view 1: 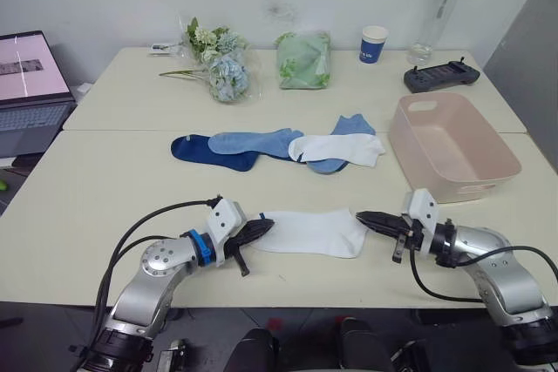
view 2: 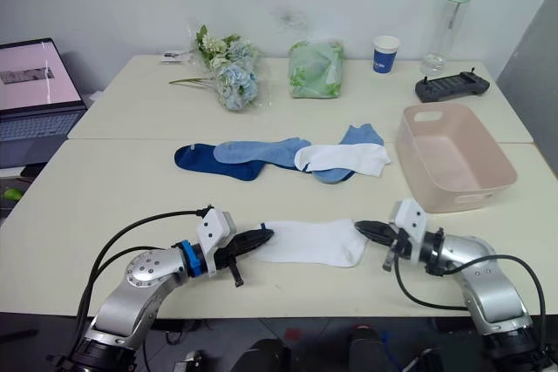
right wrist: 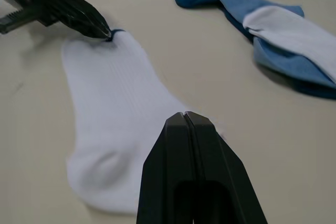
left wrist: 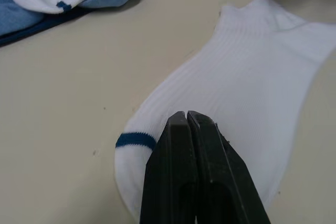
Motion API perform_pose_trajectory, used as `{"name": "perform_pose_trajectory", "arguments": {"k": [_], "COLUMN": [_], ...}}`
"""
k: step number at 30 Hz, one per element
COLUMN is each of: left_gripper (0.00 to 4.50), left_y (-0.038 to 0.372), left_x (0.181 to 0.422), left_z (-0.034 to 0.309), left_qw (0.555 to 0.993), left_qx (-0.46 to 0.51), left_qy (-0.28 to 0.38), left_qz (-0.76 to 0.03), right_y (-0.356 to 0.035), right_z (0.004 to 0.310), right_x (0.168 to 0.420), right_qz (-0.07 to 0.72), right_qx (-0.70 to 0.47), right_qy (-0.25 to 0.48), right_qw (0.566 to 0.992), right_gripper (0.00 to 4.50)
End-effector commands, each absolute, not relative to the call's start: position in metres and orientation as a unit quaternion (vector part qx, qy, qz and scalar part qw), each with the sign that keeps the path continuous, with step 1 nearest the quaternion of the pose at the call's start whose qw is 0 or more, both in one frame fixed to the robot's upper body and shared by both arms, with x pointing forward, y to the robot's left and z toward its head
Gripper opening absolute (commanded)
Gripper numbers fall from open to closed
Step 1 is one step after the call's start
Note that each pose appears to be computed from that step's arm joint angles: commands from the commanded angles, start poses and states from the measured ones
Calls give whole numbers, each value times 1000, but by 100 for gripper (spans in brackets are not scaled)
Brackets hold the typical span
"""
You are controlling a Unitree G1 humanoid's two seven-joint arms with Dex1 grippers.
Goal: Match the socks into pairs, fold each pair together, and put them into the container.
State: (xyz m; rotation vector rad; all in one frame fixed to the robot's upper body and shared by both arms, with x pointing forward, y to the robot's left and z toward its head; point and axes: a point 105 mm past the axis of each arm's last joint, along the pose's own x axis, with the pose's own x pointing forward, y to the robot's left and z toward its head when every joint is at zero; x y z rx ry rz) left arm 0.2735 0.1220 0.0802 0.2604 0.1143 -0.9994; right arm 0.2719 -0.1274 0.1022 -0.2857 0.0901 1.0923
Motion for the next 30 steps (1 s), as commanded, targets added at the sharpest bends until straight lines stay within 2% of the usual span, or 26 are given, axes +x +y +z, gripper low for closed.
{"name": "perform_pose_trajectory", "arguments": {"k": [1, 4, 7, 11, 15, 19, 22, 24, 26, 30], "left_gripper": [2, 2, 2, 2, 2, 2, 2, 2, 0, 93], "left_y": [114, 118, 130, 141, 152, 148, 153, 167, 184, 215], "left_x": [265, 256, 259, 257, 256, 259, 269, 282, 290, 294], "left_z": [88, 72, 54, 45, 51, 73, 94, 110, 120, 113], "left_qw": [853, 835, 835, 834, 847, 866, 894, 925, 948, 972], "left_qx": [132, 153, 190, 208, 190, 136, 100, 74, 51, 40], "left_qy": [52, 95, 130, 149, 149, 115, 86, 54, 34, 35], "left_qz": [-503, -520, -499, -489, -474, -466, -429, -369, -312, -229], "right_y": [-110, -104, -114, -130, -160, -161, -161, -167, -175, -181], "right_z": [99, 75, 53, 51, 62, 83, 108, 122, 136, 138], "right_x": [262, 254, 253, 254, 255, 255, 260, 271, 287, 305], "right_qz": [552, 575, 572, 562, 536, 535, 520, 479, 423, 355], "right_qx": [-127, -154, -211, -232, -219, -169, -131, -121, -112, -127], "right_qy": [49, 93, 129, 139, 147, 121, 93, 64, 28, 7], "right_qw": [822, 798, 782, 781, 802, 819, 839, 867, 899, 926], "right_gripper": [0, 0, 0, 0, 0, 0, 0, 0, 39, 165]}}
